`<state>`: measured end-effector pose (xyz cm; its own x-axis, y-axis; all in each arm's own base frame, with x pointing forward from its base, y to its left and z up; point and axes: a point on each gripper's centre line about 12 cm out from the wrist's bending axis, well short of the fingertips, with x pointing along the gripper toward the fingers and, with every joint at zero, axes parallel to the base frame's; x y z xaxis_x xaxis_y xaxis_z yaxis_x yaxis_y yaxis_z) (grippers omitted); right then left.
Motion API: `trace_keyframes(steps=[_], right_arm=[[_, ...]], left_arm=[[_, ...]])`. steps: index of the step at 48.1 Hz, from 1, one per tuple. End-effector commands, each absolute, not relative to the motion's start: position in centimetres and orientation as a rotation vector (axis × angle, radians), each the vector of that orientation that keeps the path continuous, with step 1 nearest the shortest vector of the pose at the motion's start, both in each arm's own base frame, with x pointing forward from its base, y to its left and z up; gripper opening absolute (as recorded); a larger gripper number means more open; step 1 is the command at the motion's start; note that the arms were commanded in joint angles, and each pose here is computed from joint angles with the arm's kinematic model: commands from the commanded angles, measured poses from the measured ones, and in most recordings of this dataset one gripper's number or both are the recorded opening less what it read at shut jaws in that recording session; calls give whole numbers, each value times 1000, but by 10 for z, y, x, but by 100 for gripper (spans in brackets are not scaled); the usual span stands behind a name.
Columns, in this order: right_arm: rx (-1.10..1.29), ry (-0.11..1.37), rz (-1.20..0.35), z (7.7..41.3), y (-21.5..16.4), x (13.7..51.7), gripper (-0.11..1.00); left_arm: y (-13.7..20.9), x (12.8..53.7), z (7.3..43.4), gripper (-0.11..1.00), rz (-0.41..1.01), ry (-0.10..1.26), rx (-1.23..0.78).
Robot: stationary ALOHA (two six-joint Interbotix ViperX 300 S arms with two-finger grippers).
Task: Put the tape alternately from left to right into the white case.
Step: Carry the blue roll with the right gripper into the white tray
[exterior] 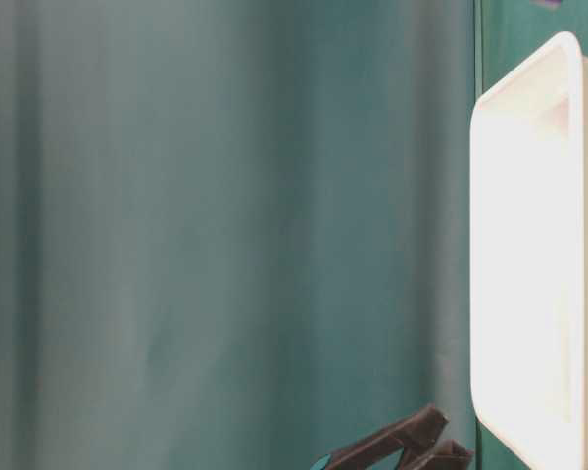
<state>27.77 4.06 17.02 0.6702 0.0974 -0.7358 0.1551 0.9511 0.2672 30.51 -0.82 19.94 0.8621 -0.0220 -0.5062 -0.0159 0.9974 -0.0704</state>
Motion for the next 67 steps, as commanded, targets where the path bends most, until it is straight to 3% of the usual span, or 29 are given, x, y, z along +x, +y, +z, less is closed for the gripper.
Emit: trace_keyframes(steps=[1, 45, 67], right_arm=[[339, 794, -59, 182, 31, 292, 2], [191, 756, -287, 180, -83, 399, 2], [156, 732, -366, 172, -136, 424, 2]], left_arm=[[-9, 309, 207, 93, -5, 507, -76], [-9, 308, 206, 93, -5, 510, -75], [-9, 307, 205, 93, -5, 516, -74]])
